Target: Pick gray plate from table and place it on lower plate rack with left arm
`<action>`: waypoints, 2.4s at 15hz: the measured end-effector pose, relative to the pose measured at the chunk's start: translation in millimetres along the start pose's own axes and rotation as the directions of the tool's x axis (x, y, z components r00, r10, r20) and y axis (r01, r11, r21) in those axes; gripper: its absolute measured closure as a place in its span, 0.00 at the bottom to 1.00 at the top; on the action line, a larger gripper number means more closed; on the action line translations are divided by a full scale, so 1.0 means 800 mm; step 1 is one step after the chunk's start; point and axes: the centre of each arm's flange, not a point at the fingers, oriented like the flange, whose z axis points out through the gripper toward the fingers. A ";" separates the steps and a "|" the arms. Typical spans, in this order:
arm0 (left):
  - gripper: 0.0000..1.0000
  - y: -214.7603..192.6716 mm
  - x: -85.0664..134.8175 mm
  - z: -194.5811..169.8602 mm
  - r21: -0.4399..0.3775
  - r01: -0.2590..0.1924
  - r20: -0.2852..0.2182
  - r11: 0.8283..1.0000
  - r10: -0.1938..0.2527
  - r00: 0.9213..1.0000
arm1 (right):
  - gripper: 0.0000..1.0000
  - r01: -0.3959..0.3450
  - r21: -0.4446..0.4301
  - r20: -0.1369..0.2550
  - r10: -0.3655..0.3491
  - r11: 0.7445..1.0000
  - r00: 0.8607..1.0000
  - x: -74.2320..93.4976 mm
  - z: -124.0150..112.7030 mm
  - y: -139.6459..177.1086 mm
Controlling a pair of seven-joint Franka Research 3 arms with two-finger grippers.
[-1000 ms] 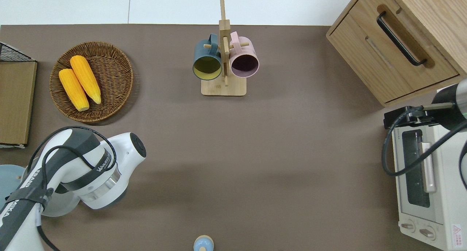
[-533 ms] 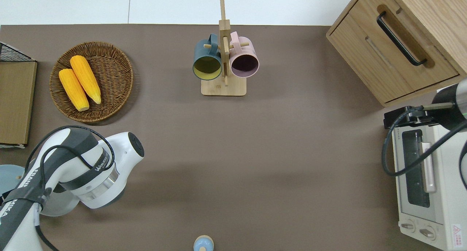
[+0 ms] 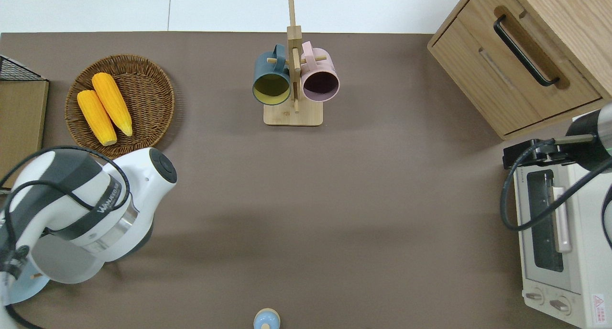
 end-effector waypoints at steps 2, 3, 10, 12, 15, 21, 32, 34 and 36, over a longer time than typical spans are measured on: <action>0.00 -0.038 0.020 -0.013 -0.082 -0.031 0.036 0.996 0.034 0.999 | 0.01 0.000 0.000 0.000 0.000 1.000 1.000 0.000 0.000 0.000; 0.00 -0.063 0.033 -0.020 -0.151 -0.045 0.060 0.987 0.055 0.997 | 0.01 0.000 0.000 0.000 0.000 1.000 1.000 0.000 0.000 0.000; 0.00 -0.161 0.061 -0.068 -0.513 -0.135 0.055 0.847 0.190 0.980 | 0.01 0.000 0.000 0.000 0.000 1.000 1.000 0.000 0.000 0.000; 0.00 -0.187 0.065 -0.082 -0.600 -0.161 0.024 0.784 0.218 0.976 | 0.01 0.000 0.000 0.000 0.000 1.000 1.000 0.000 0.000 0.000; 0.00 -0.209 0.062 -0.106 -0.713 -0.183 -0.015 0.677 0.246 0.969 | 0.01 0.000 0.000 0.000 0.000 1.000 1.000 0.000 0.000 0.000; 0.00 -0.259 0.068 -0.120 -0.883 -0.296 -0.175 0.364 0.329 0.928 | 0.01 0.000 0.000 0.000 0.000 1.000 1.000 0.000 0.000 0.000; 0.00 -0.356 0.038 -0.111 -0.912 -0.334 -0.301 0.236 0.165 0.939 | 0.01 0.000 0.000 0.000 0.000 1.000 1.000 0.000 0.000 0.000; 0.00 -0.350 0.038 -0.106 -0.913 -0.330 -0.300 0.239 0.153 0.942 | 0.01 0.000 0.000 0.000 0.000 1.000 1.000 0.000 0.000 0.000; 0.00 -0.341 0.040 -0.104 -0.913 -0.330 -0.299 0.242 0.156 0.942 | 0.01 0.000 0.000 0.000 0.000 1.000 1.000 0.000 0.000 0.000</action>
